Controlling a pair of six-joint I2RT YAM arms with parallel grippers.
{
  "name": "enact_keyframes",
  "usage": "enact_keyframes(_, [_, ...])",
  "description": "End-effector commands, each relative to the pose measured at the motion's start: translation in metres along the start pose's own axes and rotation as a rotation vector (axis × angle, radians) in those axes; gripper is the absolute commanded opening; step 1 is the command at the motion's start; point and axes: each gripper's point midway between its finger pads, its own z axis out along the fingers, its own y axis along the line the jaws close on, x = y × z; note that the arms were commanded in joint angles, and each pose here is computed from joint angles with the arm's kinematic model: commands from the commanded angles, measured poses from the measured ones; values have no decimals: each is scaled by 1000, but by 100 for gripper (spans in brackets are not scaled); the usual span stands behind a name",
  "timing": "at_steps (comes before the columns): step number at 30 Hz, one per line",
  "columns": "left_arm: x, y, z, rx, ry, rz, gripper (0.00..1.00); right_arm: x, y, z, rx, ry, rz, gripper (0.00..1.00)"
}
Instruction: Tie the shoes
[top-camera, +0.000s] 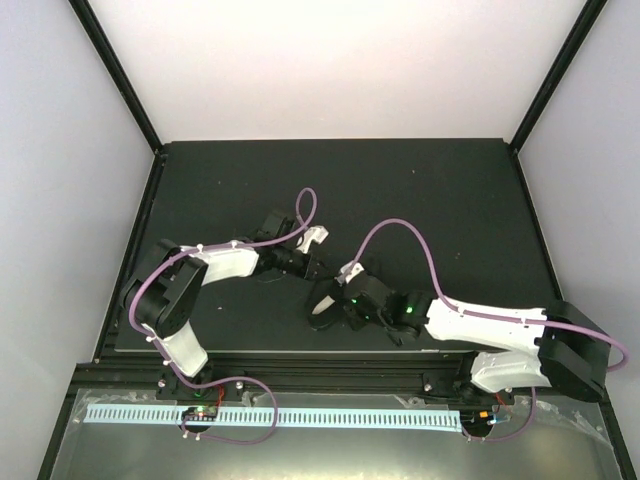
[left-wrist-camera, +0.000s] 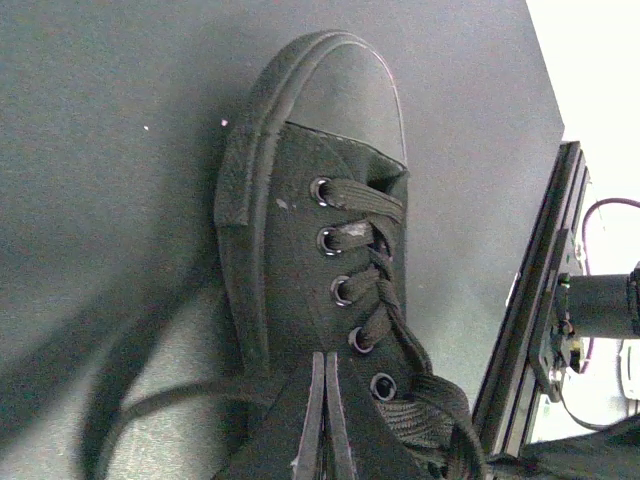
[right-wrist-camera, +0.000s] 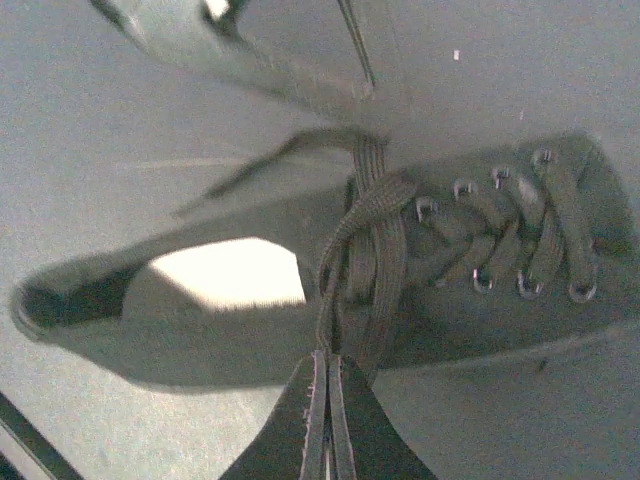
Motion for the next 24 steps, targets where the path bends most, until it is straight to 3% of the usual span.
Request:
enact_keyframes(1, [-9,7,-7,-30,-32,20,2,16,9,-1,-114,15,119,1])
enact_keyframes(24, [-42,49,-26,-110,-152,-46,2,72,20,-3,-266,93,274,2])
